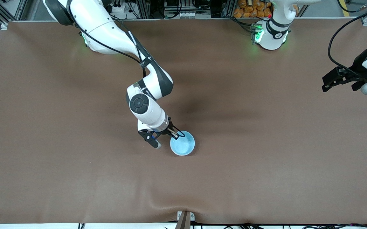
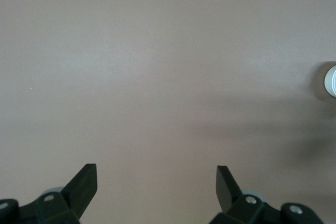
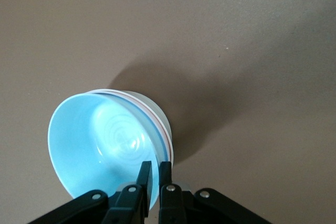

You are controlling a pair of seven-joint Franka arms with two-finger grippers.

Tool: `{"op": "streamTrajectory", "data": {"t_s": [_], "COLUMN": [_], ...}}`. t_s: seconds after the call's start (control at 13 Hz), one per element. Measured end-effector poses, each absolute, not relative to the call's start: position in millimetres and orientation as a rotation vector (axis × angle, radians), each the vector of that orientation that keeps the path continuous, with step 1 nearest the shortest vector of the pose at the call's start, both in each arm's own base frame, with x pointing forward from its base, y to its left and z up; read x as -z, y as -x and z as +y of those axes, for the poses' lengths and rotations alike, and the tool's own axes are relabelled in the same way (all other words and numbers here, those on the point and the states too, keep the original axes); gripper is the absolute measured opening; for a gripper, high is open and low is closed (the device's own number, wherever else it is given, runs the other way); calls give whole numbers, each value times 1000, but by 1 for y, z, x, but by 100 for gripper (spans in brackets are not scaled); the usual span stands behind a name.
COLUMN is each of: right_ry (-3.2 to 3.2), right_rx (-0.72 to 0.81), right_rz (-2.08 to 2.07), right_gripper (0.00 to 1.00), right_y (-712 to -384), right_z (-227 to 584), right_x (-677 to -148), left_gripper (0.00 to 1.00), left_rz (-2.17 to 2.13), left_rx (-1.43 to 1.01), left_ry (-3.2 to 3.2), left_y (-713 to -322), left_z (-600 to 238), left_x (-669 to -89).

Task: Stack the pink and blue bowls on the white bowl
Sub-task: 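Lower the blue bowl onto the pink bowl with the right gripper, then open the right gripper and pull it away from the stack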

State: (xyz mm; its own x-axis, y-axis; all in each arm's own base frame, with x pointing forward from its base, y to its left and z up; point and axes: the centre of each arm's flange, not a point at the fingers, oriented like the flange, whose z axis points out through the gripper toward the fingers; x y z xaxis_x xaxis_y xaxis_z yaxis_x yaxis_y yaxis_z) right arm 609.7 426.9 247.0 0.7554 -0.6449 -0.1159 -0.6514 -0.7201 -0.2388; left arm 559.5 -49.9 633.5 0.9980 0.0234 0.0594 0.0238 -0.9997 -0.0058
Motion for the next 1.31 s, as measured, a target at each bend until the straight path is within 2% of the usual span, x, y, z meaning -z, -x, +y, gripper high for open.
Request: {"op": "streamTrajectory", "data": {"t_s": [0.08, 0.38, 0.46, 0.69, 1.08, 1.31], "right_ry": [2688, 2681, 2675, 2675, 2817, 2884], "right_rx": [-35, -25, -18, -21, -167, -235], "right_rz": [1015, 1012, 1011, 1028, 866, 665], "right_gripper": [15, 57, 71, 100, 100, 100], "right_y": [-610, -612, -614, -625, -649, -655], "right_z": [427, 428, 429, 417, 319, 242], "right_x": [-246, -250, -253, -276, -371, -405], "left_gripper": [100, 100, 100, 100, 100, 100], "left_rz": [-37, -32, -30, -29, -26, -26], "left_rx": [93, 94, 93, 93, 92, 87], "left_ry": [3133, 3134, 3134, 3134, 3134, 3134], "left_y": [-560, -559, -559, -559, -559, -559], "left_z": [-50, -52, -53, -54, -55, -55], "left_x": [-634, -634, -634, -634, -634, -633]}}
